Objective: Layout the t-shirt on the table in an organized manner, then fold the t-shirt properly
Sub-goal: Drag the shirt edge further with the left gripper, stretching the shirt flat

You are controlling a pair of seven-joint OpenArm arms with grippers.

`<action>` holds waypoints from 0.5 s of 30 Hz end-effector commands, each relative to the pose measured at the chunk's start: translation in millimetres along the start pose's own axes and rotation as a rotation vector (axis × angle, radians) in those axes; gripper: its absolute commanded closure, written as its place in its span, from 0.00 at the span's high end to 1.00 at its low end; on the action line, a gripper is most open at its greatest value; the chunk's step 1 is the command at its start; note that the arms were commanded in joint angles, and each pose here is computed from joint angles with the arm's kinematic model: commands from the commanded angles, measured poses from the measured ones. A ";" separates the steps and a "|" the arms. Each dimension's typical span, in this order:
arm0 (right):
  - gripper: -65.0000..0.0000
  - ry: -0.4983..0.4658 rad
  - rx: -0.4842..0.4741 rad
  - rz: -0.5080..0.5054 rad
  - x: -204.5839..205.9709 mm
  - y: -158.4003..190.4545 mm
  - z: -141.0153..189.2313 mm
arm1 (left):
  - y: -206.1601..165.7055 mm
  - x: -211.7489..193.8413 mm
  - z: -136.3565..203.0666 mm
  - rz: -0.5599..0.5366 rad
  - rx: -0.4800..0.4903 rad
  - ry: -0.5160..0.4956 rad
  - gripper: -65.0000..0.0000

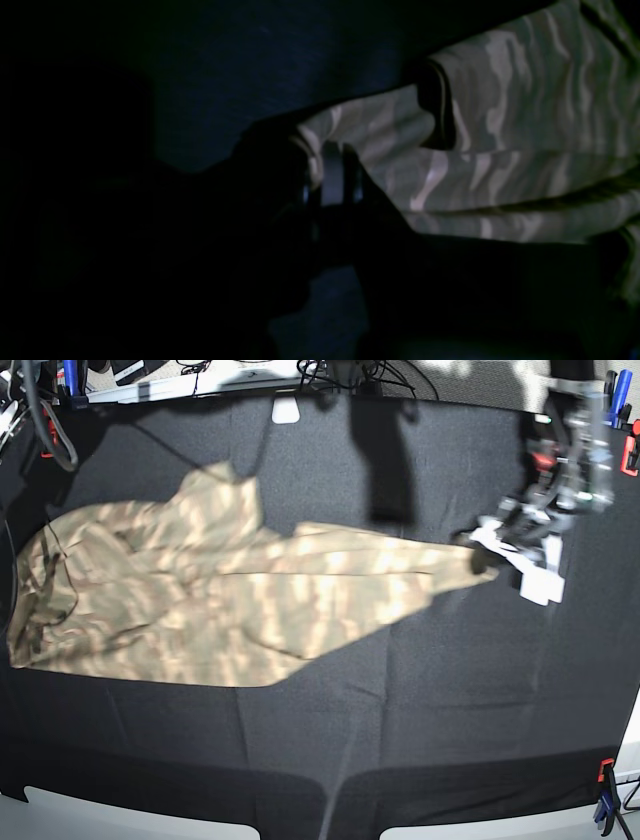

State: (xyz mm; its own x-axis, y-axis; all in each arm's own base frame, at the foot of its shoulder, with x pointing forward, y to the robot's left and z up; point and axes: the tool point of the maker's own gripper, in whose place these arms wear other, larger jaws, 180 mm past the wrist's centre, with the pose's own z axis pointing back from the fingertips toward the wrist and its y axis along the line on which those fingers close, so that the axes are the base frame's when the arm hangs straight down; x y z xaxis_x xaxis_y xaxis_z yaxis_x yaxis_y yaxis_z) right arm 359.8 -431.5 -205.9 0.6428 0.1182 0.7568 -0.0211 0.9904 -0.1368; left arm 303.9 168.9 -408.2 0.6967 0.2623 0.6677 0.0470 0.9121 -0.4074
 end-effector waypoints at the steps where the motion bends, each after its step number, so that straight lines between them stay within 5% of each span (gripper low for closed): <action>1: 0.19 -0.060 -0.024 0.024 21.2 -9.9 12.6 | 9.5 21.1 6.9 -0.019 0.029 -0.054 0.00; 15: 0.19 -0.061 -0.024 0.024 21.3 -9.9 12.6 | 124.6 -20.0 93.3 0.028 0.308 0.080 0.00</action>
State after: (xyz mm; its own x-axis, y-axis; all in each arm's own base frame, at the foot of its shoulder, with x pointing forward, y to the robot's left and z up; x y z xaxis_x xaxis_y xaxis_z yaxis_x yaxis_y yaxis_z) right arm 359.8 -431.5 -205.8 0.6425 0.1182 0.7571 -0.0211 0.9904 -0.1368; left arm 224.5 299.4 -423.0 0.7560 0.2997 0.5819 -0.1966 0.9520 -0.2348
